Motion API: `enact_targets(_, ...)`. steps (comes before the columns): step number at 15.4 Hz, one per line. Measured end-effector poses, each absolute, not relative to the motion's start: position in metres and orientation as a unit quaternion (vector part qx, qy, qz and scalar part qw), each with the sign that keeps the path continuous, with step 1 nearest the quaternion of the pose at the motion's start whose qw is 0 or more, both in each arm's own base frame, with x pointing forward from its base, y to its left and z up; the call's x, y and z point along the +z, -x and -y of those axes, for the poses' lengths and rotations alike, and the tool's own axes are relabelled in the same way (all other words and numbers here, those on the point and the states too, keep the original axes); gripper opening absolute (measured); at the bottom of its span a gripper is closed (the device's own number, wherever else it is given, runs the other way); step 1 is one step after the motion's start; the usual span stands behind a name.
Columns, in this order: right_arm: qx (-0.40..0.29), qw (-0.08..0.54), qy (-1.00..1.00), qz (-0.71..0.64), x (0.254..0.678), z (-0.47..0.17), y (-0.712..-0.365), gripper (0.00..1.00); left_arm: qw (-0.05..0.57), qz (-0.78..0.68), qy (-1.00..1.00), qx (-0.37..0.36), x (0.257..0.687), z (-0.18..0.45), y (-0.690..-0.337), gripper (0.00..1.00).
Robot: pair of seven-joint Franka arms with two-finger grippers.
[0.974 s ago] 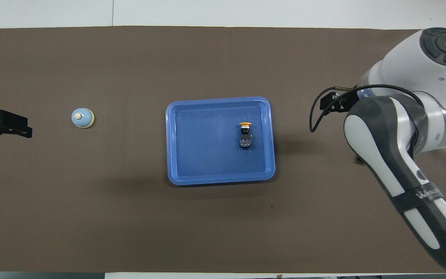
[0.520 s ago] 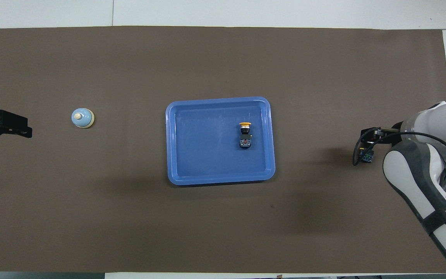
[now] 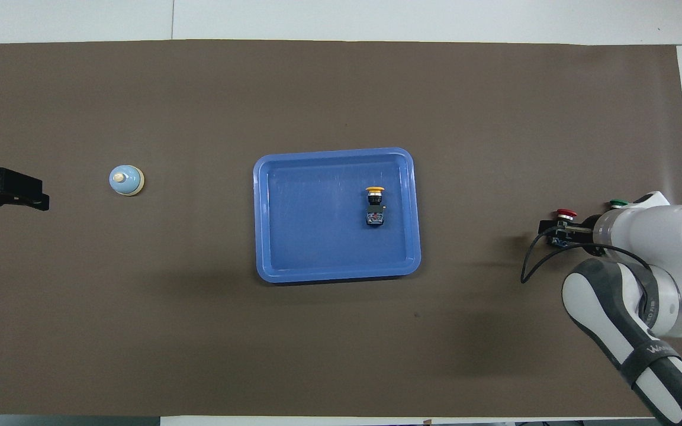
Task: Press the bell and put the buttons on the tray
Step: 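Grasp the red-capped button with the right gripper and lift it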
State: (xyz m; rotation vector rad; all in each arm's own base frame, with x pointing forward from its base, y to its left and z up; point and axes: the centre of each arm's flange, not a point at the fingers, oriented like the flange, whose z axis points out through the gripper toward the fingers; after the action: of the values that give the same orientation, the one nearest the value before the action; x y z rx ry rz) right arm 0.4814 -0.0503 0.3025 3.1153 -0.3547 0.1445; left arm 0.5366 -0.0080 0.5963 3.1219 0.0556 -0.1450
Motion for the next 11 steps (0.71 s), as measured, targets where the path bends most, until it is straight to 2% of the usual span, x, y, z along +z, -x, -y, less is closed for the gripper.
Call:
enact_targets(4, 0.057, 0.001, -0.992, 0.111, 0.2950, 0.0498, -0.4765, 0.96, 0.008, -0.018, -0.999, -0.046, 0.5963, 0.0080, -0.5366, 1.00)
enact_targets(5, 0.058, 0.001, -0.992, 0.111, 0.2944, 0.0500, -0.4765, 0.90, 0.008, -0.018, -0.999, -0.046, 0.5963, 0.0080, -0.5366, 1.00)
enact_targets(6, 0.058, 0.001, -0.992, 0.112, 0.2942, 0.0511, -0.4764, 0.90, 0.008, -0.018, -0.999, -0.046, 0.5963, 0.0080, -0.5366, 1.00)
enact_targets(7, 0.058, 0.001, -0.992, 0.114, 0.2941, 0.0528, -0.4762, 0.85, 0.008, -0.018, -0.999, -0.046, 0.5963, 0.0080, -0.5366, 1.00)
enact_targets(11, 0.062, 0.001, -0.991, 0.120, 0.2917, 0.0593, -0.4767, 0.42, 0.008, -0.018, -0.999, -0.046, 0.5963, 0.0080, -0.5366, 1.00)
